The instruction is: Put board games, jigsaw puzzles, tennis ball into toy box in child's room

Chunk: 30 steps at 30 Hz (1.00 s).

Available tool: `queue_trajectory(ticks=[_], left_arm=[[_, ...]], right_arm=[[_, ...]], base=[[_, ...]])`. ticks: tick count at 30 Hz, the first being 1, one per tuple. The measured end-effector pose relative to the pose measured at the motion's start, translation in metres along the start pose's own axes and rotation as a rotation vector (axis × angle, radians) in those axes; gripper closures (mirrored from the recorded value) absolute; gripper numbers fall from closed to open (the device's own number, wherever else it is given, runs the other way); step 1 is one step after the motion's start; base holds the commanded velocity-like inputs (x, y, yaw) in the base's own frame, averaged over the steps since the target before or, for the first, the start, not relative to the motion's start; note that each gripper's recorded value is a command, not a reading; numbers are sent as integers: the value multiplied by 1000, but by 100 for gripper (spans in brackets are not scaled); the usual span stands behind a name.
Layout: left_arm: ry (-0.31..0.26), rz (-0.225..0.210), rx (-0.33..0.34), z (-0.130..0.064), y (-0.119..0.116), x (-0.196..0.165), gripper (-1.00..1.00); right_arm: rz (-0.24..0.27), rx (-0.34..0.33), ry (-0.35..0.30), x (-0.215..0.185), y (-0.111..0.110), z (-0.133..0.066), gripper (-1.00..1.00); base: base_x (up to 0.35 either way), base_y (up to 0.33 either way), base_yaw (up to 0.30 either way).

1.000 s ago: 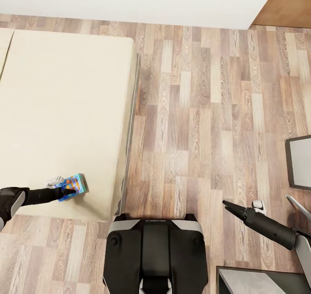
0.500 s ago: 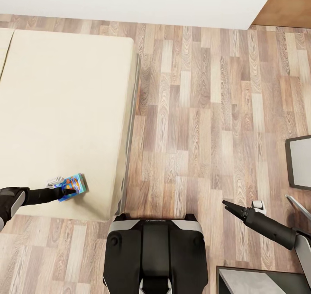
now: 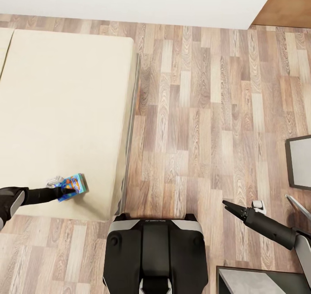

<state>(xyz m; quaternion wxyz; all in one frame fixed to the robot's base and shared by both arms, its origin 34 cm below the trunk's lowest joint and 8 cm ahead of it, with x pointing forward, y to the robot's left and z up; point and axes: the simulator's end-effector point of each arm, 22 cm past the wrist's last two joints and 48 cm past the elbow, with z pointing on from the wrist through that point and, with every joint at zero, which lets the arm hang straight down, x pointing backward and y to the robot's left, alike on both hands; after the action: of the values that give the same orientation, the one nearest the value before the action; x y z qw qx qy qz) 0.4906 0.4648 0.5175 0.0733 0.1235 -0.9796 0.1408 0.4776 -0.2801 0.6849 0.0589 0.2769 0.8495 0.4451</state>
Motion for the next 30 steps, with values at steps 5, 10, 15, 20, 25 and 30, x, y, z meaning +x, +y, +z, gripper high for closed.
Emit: queue_trajectory(ticks=[5,10,15,20,25,30], left_arm=[[-12,13,13,-2,-1,-4,-100],[-10,12,19,-2,-2,-4,-100],[-10,10,21,-3,-2,-3,-100],[-10,10,22,-3,-3,-3,-100],[-10,9,24,-3,-3,-4,-100],[-10,9,29,-3,-4,-3,-100]], right_arm=[[2,0,0,0,0,0,-100],[2,-1,0,0,0,0,-100],[2,-2,-1,0,0,0,-100],[2,-2,0,0,0,0,-100],[1,-3,-1,0,1,0,-100],[1,-3,-1,-1,1,0,-100]], base=[[0,0,0],[0,0,0],[0,0,0],[0,0,0],[0,0,0],[0,0,0]])
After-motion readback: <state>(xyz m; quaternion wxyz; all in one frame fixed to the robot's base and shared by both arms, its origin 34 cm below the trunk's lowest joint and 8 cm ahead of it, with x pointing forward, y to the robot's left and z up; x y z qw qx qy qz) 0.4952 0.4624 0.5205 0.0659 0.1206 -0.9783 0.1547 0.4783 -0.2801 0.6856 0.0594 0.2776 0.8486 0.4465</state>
